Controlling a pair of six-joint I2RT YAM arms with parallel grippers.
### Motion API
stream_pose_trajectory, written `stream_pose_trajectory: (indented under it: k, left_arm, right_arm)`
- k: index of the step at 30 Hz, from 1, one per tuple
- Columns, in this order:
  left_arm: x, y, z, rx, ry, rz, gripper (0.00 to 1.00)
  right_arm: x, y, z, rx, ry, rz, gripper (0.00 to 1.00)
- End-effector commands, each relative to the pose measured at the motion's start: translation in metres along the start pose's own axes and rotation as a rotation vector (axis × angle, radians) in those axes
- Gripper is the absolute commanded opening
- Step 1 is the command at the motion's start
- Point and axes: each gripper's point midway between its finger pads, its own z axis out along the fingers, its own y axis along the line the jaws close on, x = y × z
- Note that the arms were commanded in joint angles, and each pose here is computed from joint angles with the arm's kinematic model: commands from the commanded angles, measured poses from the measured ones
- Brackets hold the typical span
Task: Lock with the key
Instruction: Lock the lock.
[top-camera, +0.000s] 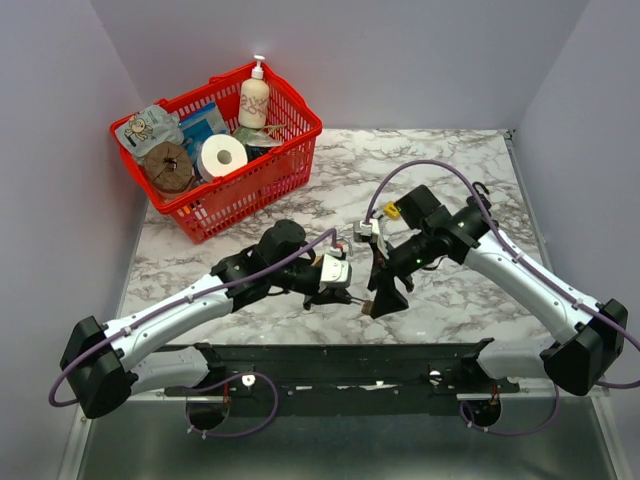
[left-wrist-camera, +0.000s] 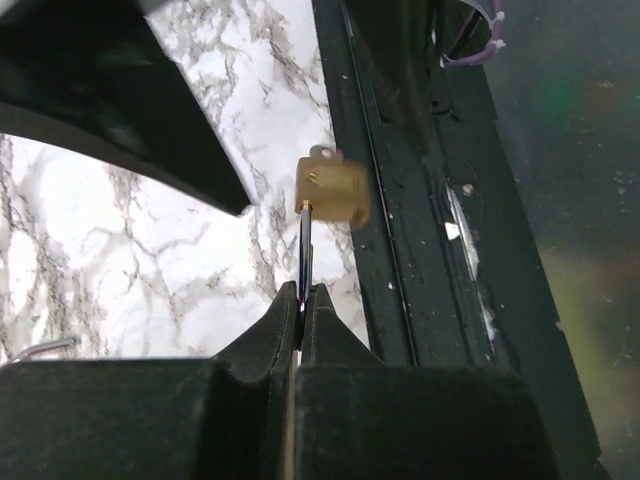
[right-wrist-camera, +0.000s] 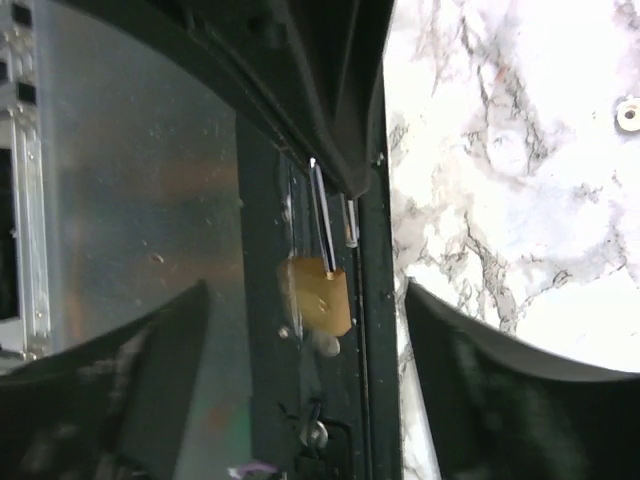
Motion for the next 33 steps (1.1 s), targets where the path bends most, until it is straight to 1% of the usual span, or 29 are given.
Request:
stream_pose_trajectory:
  k: [1, 2, 3, 5, 10, 12, 14, 16, 18, 21, 23, 28, 33]
  left_arm:
    - [-0.02, -0.012, -0.02, -0.012, -0.017, 0.026, 0.0]
    - [-0.022, -0.013, -0.023, -0.023, -0.018, 0.033, 0.0]
    - [-0.024, -0.013, -0.028, -0.034, -0.008, 0.033, 0.0]
    - [-0.03, -0.012, -0.036, -0.059, -0.001, 0.039, 0.0]
    - [-0.062, -0.007, -0.06, -0.107, -0.015, 0.018, 0.0]
    - [-0.073, -0.003, -0.071, -0.128, -0.022, 0.008, 0.0]
    - [-0.077, 0.003, -0.078, -0.15, -0.022, -0.012, 0.0]
    - [-0.084, 0.002, -0.082, -0.138, -0.03, -0.022, 0.0]
    - [-0.092, 0.0, -0.085, -0.125, -0.05, -0.022, 0.0]
    - [-0.1, 0.0, -0.083, -0.111, -0.076, -0.055, 0.0]
    - [-0.101, -0.002, -0.08, -0.088, -0.081, -0.093, 0.0]
    - [-0.105, 0.001, -0.076, -0.09, -0.108, -0.141, 0.0]
    - [-0.112, 0.013, -0.073, -0.142, -0.154, -0.208, 0.0]
  right_arm:
    - [-0.032, 0.004, -0.017, 0.024, -0.086, -0.012, 0.94]
    - [-0.038, 0.002, -0.023, 0.042, -0.1, -0.024, 0.98]
    - [-0.04, -0.003, -0.028, 0.065, -0.108, -0.031, 0.99]
    - [-0.04, -0.017, -0.035, 0.162, -0.092, -0.05, 1.0]
    - [-0.036, -0.053, -0.065, 0.38, -0.085, -0.116, 1.0]
    - [-0.038, -0.059, -0.088, 0.442, -0.135, -0.133, 1.0]
    - [-0.048, -0.061, -0.106, 0.509, -0.188, -0.202, 1.0]
    - [-0.062, -0.046, -0.119, 0.55, -0.267, -0.3, 1.0]
    - [-0.07, -0.022, -0.118, 0.487, -0.339, -0.349, 1.0]
    - [-0.073, 0.003, -0.105, 0.334, -0.381, -0.344, 1.0]
    - [-0.075, 0.003, -0.102, 0.295, -0.385, -0.325, 1.0]
    - [-0.08, 0.003, -0.09, 0.258, -0.348, -0.386, 1.0]
    - [-0.079, 0.01, -0.07, 0.191, -0.305, -0.424, 0.95]
